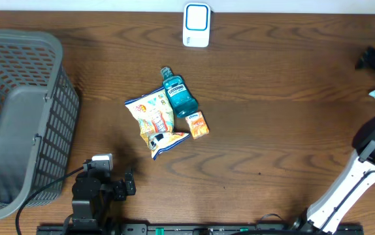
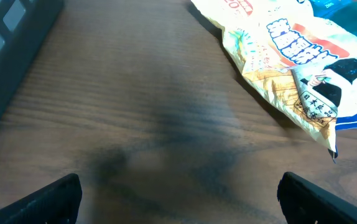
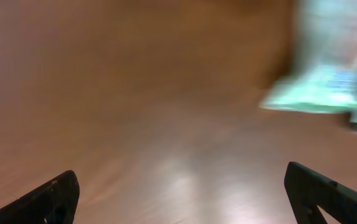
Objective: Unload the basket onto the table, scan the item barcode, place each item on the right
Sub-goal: 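Carry the wipes pack to the right edge and release it, then reach the right gripper to the orange-white box and grasp it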
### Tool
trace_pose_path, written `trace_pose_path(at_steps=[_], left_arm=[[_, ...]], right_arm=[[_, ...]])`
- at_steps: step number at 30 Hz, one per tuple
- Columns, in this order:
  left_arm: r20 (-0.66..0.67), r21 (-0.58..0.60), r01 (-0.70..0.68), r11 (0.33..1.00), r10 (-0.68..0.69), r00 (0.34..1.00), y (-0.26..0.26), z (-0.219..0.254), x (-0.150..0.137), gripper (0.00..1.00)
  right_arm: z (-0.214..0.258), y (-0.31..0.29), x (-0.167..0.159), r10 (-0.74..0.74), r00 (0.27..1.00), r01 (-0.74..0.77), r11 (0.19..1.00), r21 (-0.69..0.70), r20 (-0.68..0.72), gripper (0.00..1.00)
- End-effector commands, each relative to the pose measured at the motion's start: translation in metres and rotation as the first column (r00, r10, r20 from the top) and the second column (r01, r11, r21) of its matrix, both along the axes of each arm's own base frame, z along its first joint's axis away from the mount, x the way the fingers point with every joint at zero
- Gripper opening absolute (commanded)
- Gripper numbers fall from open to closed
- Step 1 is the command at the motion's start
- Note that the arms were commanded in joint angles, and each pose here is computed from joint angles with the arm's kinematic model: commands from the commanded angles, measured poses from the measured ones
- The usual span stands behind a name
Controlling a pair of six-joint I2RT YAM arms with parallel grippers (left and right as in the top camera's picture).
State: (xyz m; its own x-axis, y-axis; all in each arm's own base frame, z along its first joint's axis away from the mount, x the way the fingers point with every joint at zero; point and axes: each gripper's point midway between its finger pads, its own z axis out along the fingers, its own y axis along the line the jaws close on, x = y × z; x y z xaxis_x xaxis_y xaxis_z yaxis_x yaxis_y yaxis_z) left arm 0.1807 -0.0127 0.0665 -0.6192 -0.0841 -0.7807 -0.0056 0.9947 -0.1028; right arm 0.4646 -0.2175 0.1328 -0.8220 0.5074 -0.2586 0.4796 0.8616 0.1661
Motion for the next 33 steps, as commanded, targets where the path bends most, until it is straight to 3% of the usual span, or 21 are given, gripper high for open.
trace_pose_path(at_steps=[1,8,12,13,16,21,28,33], left_arm=[[-0.023,0.017,0.000,1.000,0.001,1.000,0.002,-0.006,-0.003,0.98],[-0.023,0.017,0.000,1.000,0.001,1.000,0.002,-0.006,-0.003,0.98],[-0.023,0.017,0.000,1.000,0.001,1.000,0.002,-0.006,-0.003,0.98],[-0.023,0.016,0.000,1.000,0.000,1.000,0.002,-0.006,-0.003,0.98],[-0.023,0.017,0.000,1.000,0.001,1.000,0.002,-0.006,-0.003,0.98],[-0.023,0.017,0.000,1.000,0.001,1.000,0.002,-0.006,-0.003,0.98],[-0.023,0.017,0.000,1.000,0.001,1.000,0.002,-0.006,-0.003,0.98],[-0.023,0.017,0.000,1.000,0.001,1.000,0.002,-0.006,-0.003,0.98]], right_arm=[[0.089,0.123,0.029,0.200,0.948,-0.243,0.958,0.155,0.246,0.99],[0.068,0.313,0.003,0.518,0.847,-0.530,0.813,0.242,0.116,0.99],[0.033,0.400,-0.049,0.665,0.745,-0.621,0.718,0.313,-0.046,0.76],[0.024,0.413,-0.060,0.668,0.738,-0.615,0.723,0.315,-0.092,0.76],[0.002,0.429,-0.084,0.619,0.753,-0.556,0.779,0.288,-0.221,0.76],[-0.027,0.424,-0.114,0.457,0.790,-0.429,0.888,0.164,-0.409,0.67],[-0.032,0.400,-0.151,0.418,0.712,-0.477,0.878,0.048,-0.565,0.59],[-0.010,0.375,-0.172,0.398,0.721,-0.500,0.866,-0.028,-0.568,0.61]])
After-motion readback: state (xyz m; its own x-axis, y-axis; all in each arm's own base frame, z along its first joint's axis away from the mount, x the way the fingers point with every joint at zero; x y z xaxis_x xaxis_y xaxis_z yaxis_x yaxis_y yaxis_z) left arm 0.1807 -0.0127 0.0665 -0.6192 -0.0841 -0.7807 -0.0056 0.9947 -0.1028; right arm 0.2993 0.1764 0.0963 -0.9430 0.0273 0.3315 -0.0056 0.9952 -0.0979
